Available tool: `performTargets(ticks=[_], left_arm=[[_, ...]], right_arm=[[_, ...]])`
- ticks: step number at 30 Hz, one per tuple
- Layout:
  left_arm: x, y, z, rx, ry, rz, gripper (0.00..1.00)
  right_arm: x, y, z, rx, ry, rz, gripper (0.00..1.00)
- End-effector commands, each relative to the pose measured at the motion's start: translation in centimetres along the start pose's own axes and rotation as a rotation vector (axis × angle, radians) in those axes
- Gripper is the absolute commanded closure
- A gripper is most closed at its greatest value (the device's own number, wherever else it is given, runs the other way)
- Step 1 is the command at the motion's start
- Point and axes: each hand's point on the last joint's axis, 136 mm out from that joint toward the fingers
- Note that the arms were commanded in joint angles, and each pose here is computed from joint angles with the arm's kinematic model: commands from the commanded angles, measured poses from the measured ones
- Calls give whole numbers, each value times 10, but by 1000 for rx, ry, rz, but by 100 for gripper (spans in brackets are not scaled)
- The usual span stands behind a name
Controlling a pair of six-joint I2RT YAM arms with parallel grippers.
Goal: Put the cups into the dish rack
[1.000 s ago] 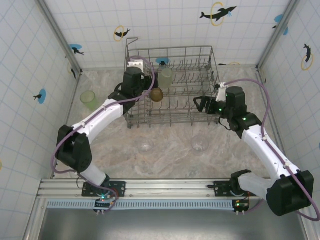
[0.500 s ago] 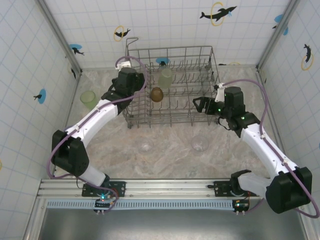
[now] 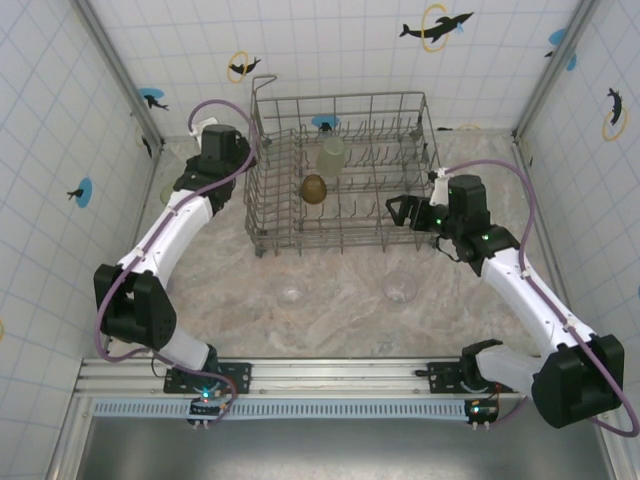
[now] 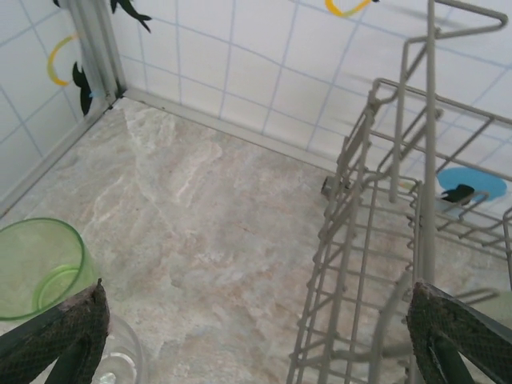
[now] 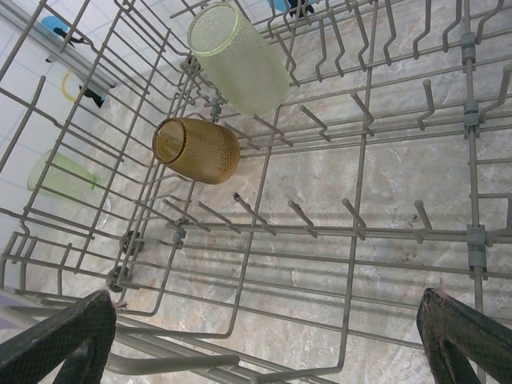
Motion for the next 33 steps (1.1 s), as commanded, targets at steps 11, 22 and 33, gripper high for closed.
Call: performTargets(ticks=[11,22,33], left_arm=[[-38,53,-6,129,71,-119,2],[-46,130,-25,222,68,-253,2],[-46,155,-20,295,45,-246,2]], right_arm=[[0,-1,9,16,12,4,0],[-7,-8,25,13,36,10,0],[-13,-9,23,20,35,-1,0]])
Point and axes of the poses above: each hand's point on the last joint's axis, 136 mm out from that joint toward the fingers, its own x axis back along the fingers, its own y axis along the line the jaws close on, z = x × y, and after that the axes turned 10 degrees about x, right-handed
